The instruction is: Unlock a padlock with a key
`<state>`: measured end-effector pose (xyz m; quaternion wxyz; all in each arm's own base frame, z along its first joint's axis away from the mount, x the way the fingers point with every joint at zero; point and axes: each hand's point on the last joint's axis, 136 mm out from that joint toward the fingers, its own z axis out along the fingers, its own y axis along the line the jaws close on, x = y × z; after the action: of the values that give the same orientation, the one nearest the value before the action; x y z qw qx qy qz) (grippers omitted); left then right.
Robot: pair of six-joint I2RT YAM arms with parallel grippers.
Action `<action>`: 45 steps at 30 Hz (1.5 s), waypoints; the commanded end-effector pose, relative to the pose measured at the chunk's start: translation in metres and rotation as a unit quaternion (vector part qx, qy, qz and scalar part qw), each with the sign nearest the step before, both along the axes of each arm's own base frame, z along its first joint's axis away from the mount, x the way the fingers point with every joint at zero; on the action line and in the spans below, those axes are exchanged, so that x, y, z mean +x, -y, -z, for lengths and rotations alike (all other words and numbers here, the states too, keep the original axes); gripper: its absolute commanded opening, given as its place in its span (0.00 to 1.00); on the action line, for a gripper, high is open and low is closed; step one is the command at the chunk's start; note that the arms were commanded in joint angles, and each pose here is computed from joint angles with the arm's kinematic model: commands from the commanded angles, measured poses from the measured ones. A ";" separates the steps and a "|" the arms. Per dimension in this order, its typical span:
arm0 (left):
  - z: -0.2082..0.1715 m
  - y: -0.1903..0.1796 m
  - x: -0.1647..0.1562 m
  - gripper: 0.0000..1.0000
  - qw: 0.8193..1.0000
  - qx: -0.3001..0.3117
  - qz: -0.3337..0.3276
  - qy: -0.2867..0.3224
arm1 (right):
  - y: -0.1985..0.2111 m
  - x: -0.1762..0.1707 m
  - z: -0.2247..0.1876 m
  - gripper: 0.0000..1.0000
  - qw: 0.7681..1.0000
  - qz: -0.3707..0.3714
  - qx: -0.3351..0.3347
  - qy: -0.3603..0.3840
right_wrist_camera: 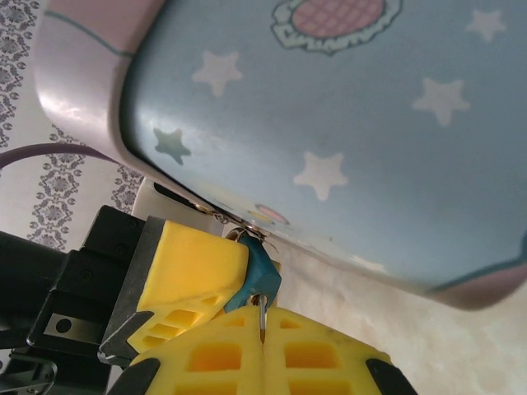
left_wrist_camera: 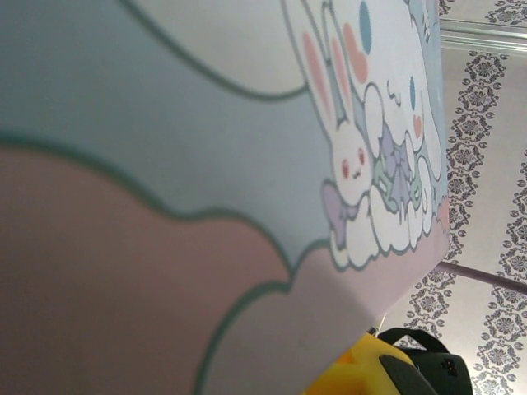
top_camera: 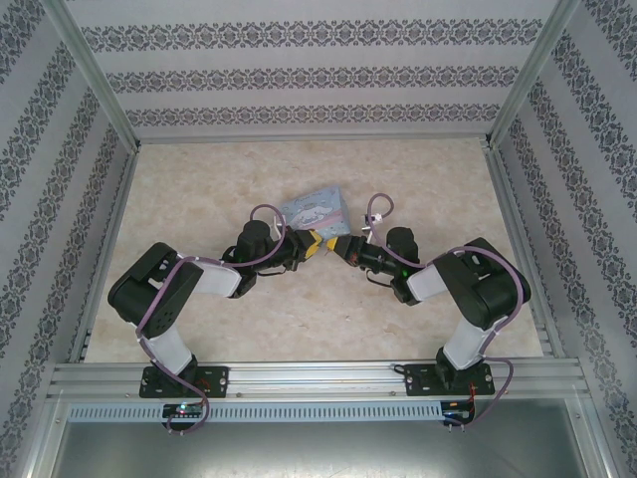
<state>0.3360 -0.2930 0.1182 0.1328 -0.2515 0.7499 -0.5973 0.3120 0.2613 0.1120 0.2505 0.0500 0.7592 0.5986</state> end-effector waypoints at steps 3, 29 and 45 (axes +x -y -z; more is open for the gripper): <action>-0.047 0.025 -0.025 0.00 0.993 -0.042 0.084 0.072 | 0.007 0.020 0.010 0.00 0.999 0.034 -0.019 0.008; -0.057 0.021 -0.020 0.00 0.993 -0.061 0.053 0.090 | -0.009 0.024 0.011 0.00 0.997 0.039 0.052 -0.039; -0.078 0.019 -0.016 0.00 0.991 -0.107 0.015 0.080 | -0.022 0.024 -0.015 0.00 0.996 0.033 0.076 -0.022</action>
<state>0.3452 -0.2810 0.1241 0.1618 -0.3012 0.7204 -0.6034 0.3342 0.2719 0.1128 0.2395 0.1156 0.7250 0.6354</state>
